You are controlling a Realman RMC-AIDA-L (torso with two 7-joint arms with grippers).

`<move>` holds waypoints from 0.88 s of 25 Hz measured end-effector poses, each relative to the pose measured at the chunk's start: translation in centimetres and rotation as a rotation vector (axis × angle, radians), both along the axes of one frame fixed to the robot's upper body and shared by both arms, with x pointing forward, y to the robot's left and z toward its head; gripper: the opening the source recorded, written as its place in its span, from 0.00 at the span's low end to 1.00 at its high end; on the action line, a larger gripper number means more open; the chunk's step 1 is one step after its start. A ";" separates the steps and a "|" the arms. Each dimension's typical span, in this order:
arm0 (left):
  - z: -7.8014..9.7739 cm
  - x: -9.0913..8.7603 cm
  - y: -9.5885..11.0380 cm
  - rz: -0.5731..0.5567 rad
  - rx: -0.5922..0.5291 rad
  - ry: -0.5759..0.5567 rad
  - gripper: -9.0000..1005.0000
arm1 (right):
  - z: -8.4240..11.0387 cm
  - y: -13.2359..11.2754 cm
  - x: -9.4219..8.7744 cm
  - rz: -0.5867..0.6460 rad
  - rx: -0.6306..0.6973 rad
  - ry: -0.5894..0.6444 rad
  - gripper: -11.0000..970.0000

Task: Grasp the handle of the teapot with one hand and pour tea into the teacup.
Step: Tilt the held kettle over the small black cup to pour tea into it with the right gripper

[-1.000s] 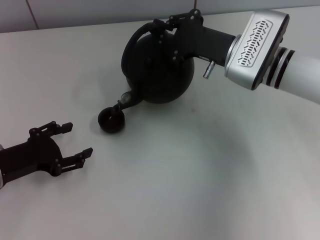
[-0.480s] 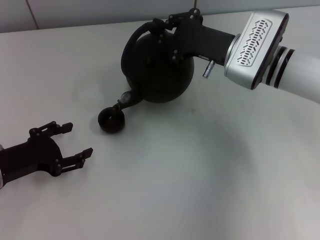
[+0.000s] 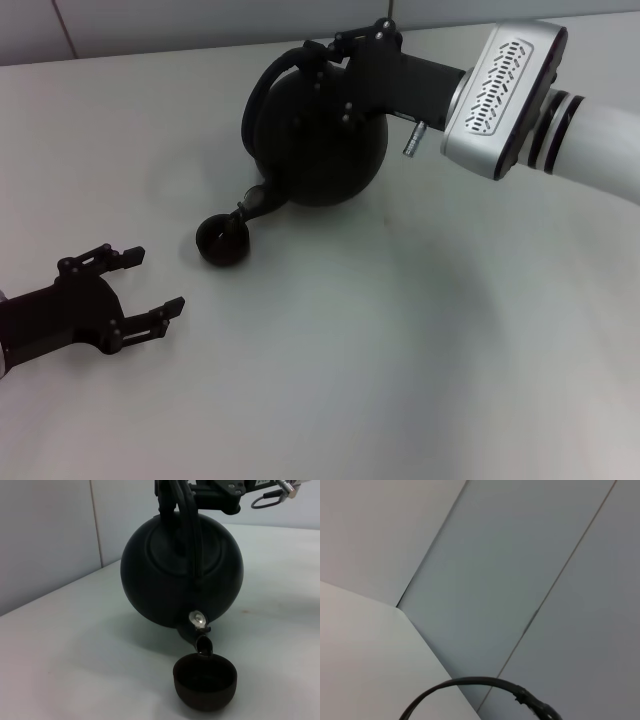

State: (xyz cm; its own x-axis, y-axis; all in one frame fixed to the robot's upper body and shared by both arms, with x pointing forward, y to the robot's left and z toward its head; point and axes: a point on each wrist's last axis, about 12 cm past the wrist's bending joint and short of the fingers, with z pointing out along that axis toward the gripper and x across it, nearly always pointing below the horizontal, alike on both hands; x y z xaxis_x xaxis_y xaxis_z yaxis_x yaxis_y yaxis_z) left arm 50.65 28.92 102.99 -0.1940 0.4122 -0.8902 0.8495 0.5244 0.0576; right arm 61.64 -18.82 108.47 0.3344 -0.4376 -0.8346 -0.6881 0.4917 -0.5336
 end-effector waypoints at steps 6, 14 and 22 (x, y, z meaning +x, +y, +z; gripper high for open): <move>-0.1 -0.1 0.0 0.002 -0.001 0.002 0.82 | 0.3 0.7 0.1 0.001 -0.012 -0.015 0.12; 0.0 -0.1 0.2 0.005 0.001 0.002 0.82 | 0.3 0.9 -0.4 -0.014 0.000 -0.015 0.12; 0.1 -0.1 0.3 -0.001 -0.001 0.000 0.82 | -0.1 0.5 -0.6 -0.035 0.023 0.024 0.11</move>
